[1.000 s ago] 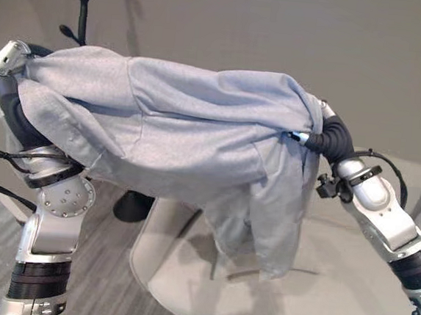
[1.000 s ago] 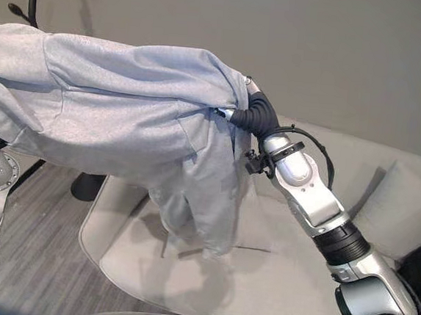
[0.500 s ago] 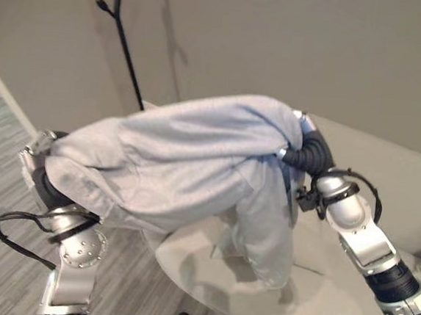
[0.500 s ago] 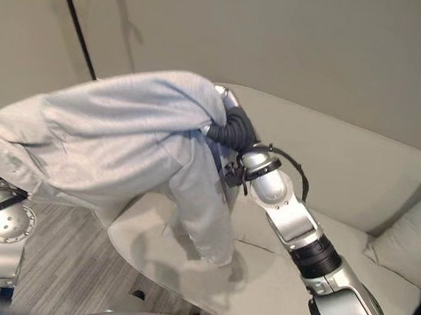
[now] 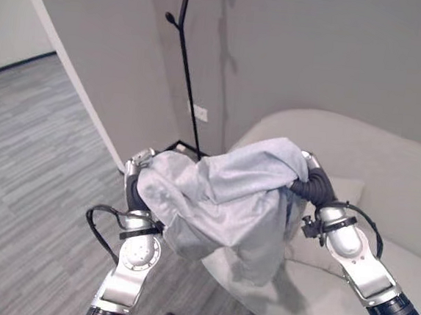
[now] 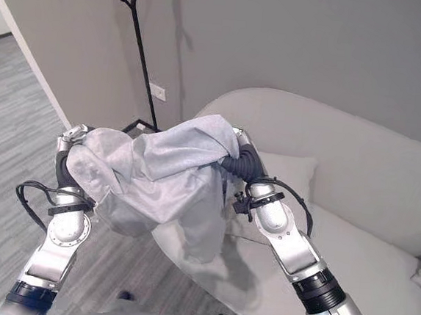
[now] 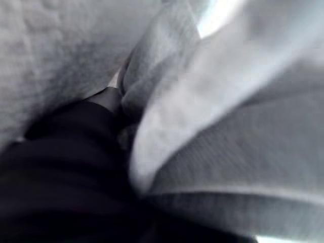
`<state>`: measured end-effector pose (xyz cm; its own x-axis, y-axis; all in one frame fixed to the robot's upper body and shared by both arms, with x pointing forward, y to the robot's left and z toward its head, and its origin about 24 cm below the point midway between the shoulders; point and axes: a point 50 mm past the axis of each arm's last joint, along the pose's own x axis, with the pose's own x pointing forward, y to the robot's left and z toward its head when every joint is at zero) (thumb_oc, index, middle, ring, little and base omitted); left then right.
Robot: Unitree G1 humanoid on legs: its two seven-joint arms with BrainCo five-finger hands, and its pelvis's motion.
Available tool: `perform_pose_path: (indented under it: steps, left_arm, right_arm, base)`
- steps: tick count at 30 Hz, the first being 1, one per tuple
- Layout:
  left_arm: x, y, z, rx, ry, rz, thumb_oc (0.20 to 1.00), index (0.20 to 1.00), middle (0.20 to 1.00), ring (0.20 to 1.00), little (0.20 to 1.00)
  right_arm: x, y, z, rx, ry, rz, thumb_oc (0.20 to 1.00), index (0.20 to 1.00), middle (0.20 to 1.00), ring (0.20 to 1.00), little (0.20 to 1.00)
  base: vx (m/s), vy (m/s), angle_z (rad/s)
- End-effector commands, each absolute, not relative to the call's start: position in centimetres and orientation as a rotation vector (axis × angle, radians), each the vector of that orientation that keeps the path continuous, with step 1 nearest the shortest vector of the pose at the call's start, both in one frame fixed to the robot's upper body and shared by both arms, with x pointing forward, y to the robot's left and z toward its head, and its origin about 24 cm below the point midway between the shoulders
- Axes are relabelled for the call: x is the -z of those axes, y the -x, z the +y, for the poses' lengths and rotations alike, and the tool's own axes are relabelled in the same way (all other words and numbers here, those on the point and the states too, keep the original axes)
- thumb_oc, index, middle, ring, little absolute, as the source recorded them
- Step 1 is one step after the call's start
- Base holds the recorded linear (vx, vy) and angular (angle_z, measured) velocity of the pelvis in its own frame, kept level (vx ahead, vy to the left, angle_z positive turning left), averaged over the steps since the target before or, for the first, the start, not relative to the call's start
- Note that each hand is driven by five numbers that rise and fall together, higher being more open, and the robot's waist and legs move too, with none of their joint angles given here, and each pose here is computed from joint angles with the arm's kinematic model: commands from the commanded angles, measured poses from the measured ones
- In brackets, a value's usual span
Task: Hang the clothes on the sofa on the clothes rack.
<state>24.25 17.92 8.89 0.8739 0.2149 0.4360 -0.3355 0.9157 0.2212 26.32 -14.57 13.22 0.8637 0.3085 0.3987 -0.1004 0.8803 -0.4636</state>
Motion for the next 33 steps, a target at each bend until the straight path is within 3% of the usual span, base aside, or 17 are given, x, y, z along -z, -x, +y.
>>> perform_pose_path:
  steps: [1, 10, 18, 25, 33]
  left_arm:
    - [-11.2, -23.7, 19.5, -0.321, -0.248, -0.524, 0.2, 0.2, 0.2, 0.2, 0.2]
    - [-10.0, -24.3, 17.0, -0.186, -0.214, -0.48, 0.2, 0.2, 0.2, 0.2, 0.2]
    - [-11.4, -24.3, 19.3, -0.233, -0.407, -0.541, 0.2, 0.2, 0.2, 0.2, 0.2]
    - [-10.4, -23.9, 19.4, -0.193, -0.439, -0.479, 0.2, 0.2, 0.2, 0.2, 0.2]
    - [-9.2, -24.3, 16.9, -0.05, -0.39, -0.427, 0.2, 0.2, 0.2, 0.2, 0.2]
  right_arm:
    - [-16.4, -26.2, -13.3, -0.204, 0.406, -0.659, 0.2, 0.2, 0.2, 0.2, 0.2]
    - [-14.0, -25.5, -15.0, -0.13, 0.405, -0.546, 0.2, 0.2, 0.2, 0.2, 0.2]
    - [-13.2, -26.0, -14.3, -0.109, 0.401, -0.513, 0.2, 0.2, 0.2, 0.2, 0.2]
    - [-12.8, -25.6, -15.1, -0.12, 0.389, -0.495, 0.2, 0.2, 0.2, 0.2, 0.2]
    - [-12.1, -24.9, -16.8, -0.071, 0.371, -0.46, 0.2, 0.2, 0.2, 0.2, 0.2]
  base:
    - [0.06, 0.391, 0.39]
    - [0.14, 0.5, 0.23]
    - [0.05, 0.435, -0.06]
    - [0.07, 0.253, 0.03]
    - [0.07, 0.036, 0.42]
